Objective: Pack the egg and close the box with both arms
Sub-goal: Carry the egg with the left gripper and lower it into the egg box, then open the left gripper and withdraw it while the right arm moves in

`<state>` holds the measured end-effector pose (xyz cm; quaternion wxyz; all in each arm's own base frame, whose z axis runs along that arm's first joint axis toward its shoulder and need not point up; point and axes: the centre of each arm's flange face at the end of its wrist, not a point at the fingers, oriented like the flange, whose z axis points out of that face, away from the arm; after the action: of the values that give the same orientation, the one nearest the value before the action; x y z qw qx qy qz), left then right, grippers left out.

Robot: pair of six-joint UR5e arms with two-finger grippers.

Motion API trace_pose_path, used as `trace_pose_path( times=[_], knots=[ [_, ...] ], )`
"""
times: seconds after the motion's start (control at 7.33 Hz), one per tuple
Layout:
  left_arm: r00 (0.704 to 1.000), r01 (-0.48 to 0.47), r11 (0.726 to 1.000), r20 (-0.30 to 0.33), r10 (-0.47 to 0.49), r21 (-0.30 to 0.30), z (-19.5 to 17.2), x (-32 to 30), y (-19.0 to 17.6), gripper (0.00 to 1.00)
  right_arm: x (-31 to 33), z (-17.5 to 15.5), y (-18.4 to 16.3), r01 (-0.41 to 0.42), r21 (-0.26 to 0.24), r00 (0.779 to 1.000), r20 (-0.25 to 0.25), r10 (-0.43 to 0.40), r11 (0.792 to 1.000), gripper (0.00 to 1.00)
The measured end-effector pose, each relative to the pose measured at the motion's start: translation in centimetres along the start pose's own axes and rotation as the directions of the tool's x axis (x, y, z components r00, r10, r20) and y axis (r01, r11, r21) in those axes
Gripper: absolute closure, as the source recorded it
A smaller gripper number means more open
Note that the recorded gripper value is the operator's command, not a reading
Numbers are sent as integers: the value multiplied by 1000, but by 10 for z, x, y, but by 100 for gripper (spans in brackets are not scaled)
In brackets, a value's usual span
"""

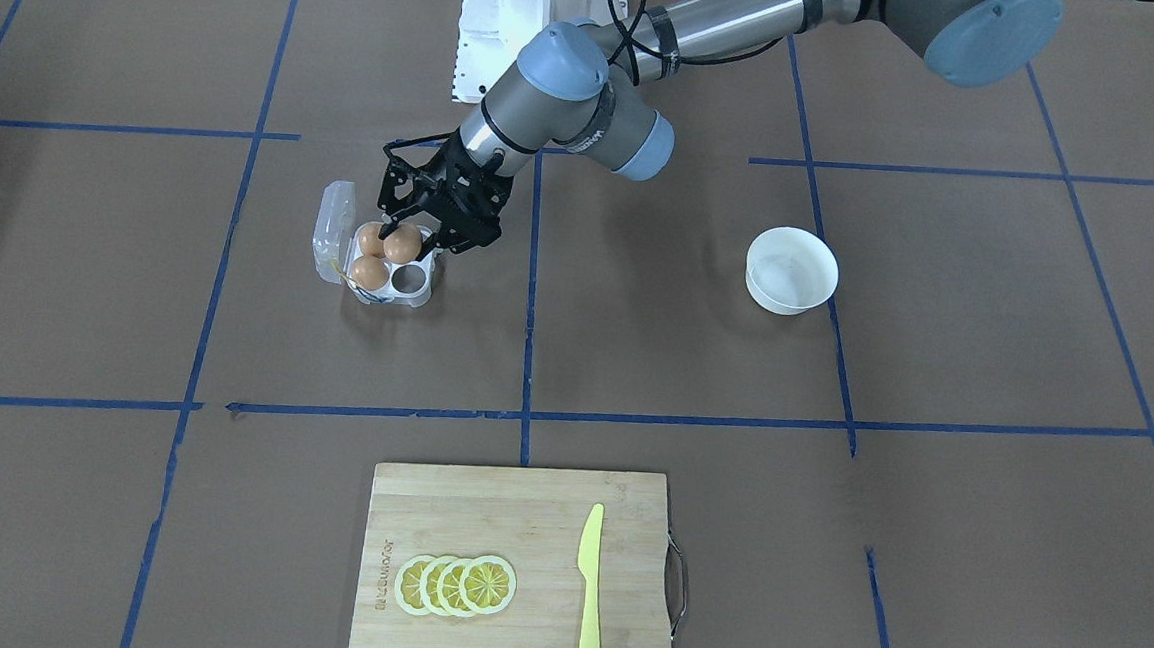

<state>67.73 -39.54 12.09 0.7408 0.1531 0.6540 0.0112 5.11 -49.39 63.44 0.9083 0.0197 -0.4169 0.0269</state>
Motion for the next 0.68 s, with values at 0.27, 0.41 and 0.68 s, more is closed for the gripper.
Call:
trace_pose_path(
  times=[0.27,0.41,0.68],
  knots=[
    [999,54,998,-2,-53,12,-8,-2,-15,0,-7,-5,-1,-1,10,1000,3,1,1000,0],
    [998,65,998,8,-65,8,-19,-6,-30,0,-20,-11,-3,-13,19,1000,17,13,1000,0],
    [993,95,995,69,-92,-44,-59,-22,-65,0,-87,-11,-5,-33,13,998,55,32,999,0]
  ],
)
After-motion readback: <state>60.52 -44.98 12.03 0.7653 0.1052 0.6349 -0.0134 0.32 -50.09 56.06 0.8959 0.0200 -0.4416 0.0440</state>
